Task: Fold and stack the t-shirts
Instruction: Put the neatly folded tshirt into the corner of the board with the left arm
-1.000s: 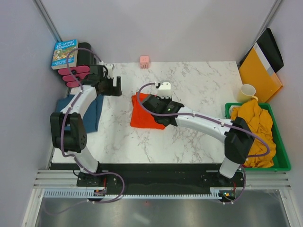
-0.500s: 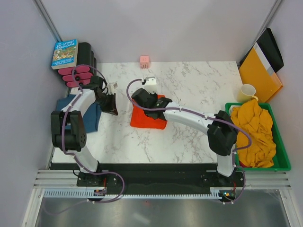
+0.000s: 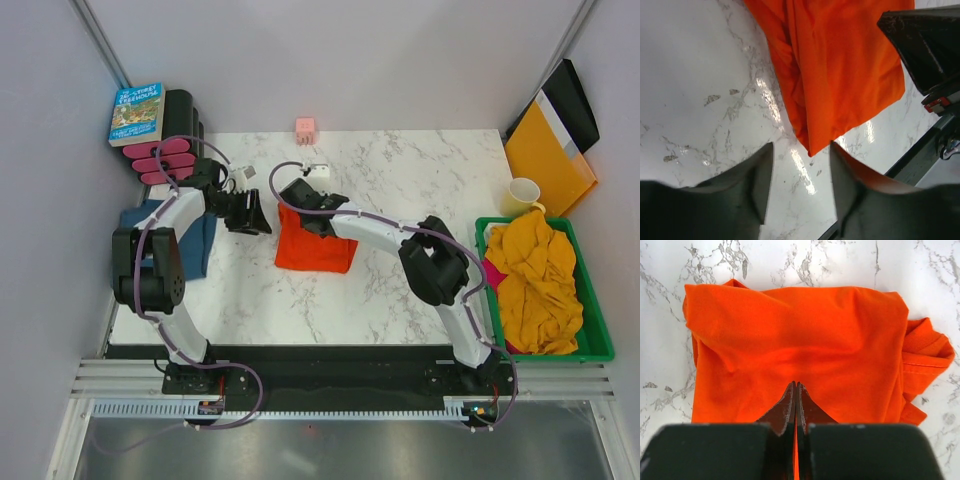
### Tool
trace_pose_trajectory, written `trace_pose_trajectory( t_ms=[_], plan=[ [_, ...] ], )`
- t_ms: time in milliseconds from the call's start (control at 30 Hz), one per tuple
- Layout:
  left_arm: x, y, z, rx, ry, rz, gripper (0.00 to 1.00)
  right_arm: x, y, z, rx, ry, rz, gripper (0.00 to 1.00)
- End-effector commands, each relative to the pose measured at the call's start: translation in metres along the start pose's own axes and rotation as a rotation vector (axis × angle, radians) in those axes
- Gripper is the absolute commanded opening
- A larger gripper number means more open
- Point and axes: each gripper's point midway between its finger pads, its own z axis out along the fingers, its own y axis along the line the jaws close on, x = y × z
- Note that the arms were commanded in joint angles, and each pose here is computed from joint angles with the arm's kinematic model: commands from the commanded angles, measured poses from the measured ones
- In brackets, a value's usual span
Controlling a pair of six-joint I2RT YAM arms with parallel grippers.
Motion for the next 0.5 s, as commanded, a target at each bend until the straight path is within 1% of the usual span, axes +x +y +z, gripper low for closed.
trace_pose_trajectory(
  t_ms=[0, 33, 100, 133, 167, 300, 467],
  plan=[
    [-0.023, -0.007, 0.003, 0.042, -0.064, 0.003, 0.81, -0.005, 0.012, 0.003, -0.023, 0.006, 0.051, 0.00],
    [-0.022, -0.006, 0.005, 0.045, -0.058, 0.000, 0.90, -0.003, 0.011, 0.003, -0.021, 0.013, 0.056, 0.00],
    [-0.019, -0.008, 0.007, 0.060, -0.053, 0.009, 0.94, 0.005, 0.006, 0.002, -0.008, 0.023, 0.062, 0.00],
    [-0.019, -0.007, 0.009, 0.058, -0.051, 0.010, 1.00, 0.006, 0.004, 0.002, -0.005, 0.026, 0.064, 0.00],
    [-0.018, -0.007, 0.010, 0.061, -0.050, 0.013, 1.00, 0.012, 0.001, 0.001, 0.003, 0.034, 0.061, 0.00],
    [-0.017, -0.005, 0.018, 0.073, -0.042, 0.010, 0.99, 0.010, -0.003, -0.010, 0.011, 0.014, 0.065, 0.00],
    [-0.018, 0.000, 0.033, 0.081, -0.025, -0.009, 0.98, 0.017, -0.004, -0.015, 0.005, 0.033, 0.088, 0.00]
  ],
)
